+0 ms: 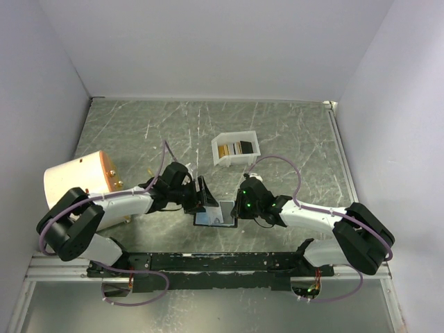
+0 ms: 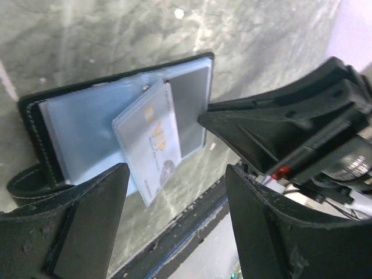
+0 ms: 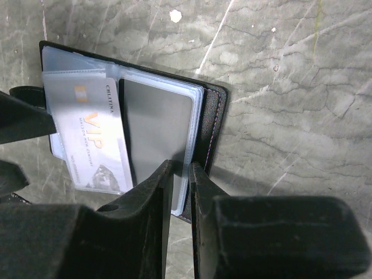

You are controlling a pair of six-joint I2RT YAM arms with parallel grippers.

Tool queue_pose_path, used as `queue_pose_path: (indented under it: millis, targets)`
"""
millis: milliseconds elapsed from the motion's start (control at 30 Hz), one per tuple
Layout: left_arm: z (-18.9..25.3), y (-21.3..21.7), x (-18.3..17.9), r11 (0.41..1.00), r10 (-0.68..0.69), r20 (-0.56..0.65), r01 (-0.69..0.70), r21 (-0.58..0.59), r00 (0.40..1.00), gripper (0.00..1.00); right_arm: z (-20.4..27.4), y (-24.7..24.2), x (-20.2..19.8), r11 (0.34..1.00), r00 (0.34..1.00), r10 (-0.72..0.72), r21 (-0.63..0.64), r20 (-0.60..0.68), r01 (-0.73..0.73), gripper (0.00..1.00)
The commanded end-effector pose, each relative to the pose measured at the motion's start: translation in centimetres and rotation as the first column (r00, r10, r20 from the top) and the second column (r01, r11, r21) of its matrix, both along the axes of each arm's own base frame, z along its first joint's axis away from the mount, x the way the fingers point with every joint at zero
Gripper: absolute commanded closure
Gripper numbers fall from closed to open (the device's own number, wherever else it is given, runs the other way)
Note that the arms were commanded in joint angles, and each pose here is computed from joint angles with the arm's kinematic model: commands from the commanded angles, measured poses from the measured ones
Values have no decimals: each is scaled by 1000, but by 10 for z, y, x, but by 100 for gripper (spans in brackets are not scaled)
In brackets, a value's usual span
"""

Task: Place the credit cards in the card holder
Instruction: Insert the credit card into the card holder.

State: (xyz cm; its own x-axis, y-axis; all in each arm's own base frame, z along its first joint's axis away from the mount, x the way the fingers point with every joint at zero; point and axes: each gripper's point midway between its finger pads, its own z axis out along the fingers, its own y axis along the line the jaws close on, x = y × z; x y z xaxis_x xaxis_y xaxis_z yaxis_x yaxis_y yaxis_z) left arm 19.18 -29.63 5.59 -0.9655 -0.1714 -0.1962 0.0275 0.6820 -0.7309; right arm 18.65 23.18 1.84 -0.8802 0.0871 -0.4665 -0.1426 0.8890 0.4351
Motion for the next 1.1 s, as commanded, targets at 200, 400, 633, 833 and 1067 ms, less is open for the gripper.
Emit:
queue_pose_path:
  millis: [200,400,633,833,1067]
  targets:
    - [50,-22,1,975,-27,67,41,-219,997,22,-8,-6,-3,1000,1000,-4,-19,-10,4,82]
    - [56,-33,0,956,-62,72,80,-282,995,17,-4,-5,-1,1000,1000,-1,-23,-3,1,77]
    - [56,-48,2,945,-101,81,121,-305,992,15,4,-7,4,999,1000,-15,-40,12,16,71]
    - [53,-56,3,945,-126,95,148,-291,987,14,23,-29,21,986,993,-74,-141,94,87,65]
    - [52,-66,9,941,-143,114,171,-292,983,14,44,-41,33,977,982,-114,-162,152,138,61]
